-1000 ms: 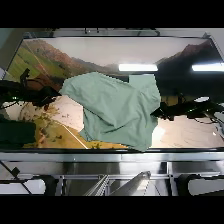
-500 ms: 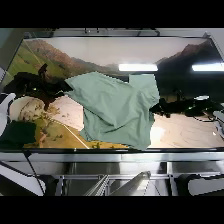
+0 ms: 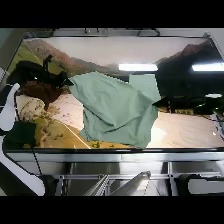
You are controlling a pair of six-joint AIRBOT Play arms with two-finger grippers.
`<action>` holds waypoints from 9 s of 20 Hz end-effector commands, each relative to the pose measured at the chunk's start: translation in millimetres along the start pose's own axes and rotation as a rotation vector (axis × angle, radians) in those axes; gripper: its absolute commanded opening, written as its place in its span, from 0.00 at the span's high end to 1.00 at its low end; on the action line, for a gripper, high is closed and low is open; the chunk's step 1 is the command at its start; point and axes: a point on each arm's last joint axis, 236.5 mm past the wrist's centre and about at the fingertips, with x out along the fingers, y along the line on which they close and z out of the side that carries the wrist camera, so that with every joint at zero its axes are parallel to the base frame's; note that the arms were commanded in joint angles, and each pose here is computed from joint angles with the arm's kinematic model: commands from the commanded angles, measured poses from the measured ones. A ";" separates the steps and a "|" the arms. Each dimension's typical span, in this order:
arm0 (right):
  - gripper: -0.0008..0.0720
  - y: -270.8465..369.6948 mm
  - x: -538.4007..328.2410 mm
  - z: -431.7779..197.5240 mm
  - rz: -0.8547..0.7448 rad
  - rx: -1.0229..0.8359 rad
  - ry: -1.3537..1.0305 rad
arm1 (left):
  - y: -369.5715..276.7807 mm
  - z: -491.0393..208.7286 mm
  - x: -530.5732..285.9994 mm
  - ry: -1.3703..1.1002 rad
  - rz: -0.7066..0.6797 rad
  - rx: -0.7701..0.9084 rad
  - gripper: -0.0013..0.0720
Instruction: Fold the shirts.
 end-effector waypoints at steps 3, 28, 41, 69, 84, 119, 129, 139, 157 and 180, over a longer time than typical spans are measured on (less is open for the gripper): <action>0.97 215.4 -120.3 28.4 0.471 -0.509 -0.304 | -198.5 -29.3 -143.4 -0.020 -0.235 0.384 0.97; 0.92 22.5 33.9 172.0 -0.201 -0.423 -0.323 | -20.3 -110.5 -23.8 0.013 0.132 0.009 0.22; 0.77 -50.0 -80.6 51.9 -0.160 0.049 0.015 | 48.8 -156.5 -73.6 0.142 0.058 -0.279 0.02; 0.96 -91.3 1.3 -13.3 -0.203 0.149 0.149 | 83.3 -194.6 -14.6 0.038 0.189 -0.342 0.03; 0.97 94.9 -54.3 24.6 0.311 -0.192 -0.047 | -129.2 -101.9 -114.5 -0.095 -0.245 0.125 0.95; 0.41 -12.4 -75.3 205.6 -0.177 -0.234 -0.385 | 15.6 6.4 -77.7 -0.143 -0.367 -0.164 0.01; 0.40 -128.8 -172.4 -41.3 -0.467 0.326 -0.089 | 44.7 -189.3 -85.7 0.159 -0.037 -0.344 0.02; 0.28 -145.8 -110.2 -152.1 -0.469 0.513 0.008 | 59.4 -263.6 -88.7 0.096 0.006 -0.535 0.02; 0.96 -125.0 -55.6 -131.3 -0.379 0.375 0.049 | 60.7 -320.9 -50.6 0.176 0.021 -0.613 0.03; 0.97 212.9 -134.4 -31.3 0.520 -0.355 -0.379 | -163.3 -148.8 -144.2 -0.099 -0.334 0.078 0.95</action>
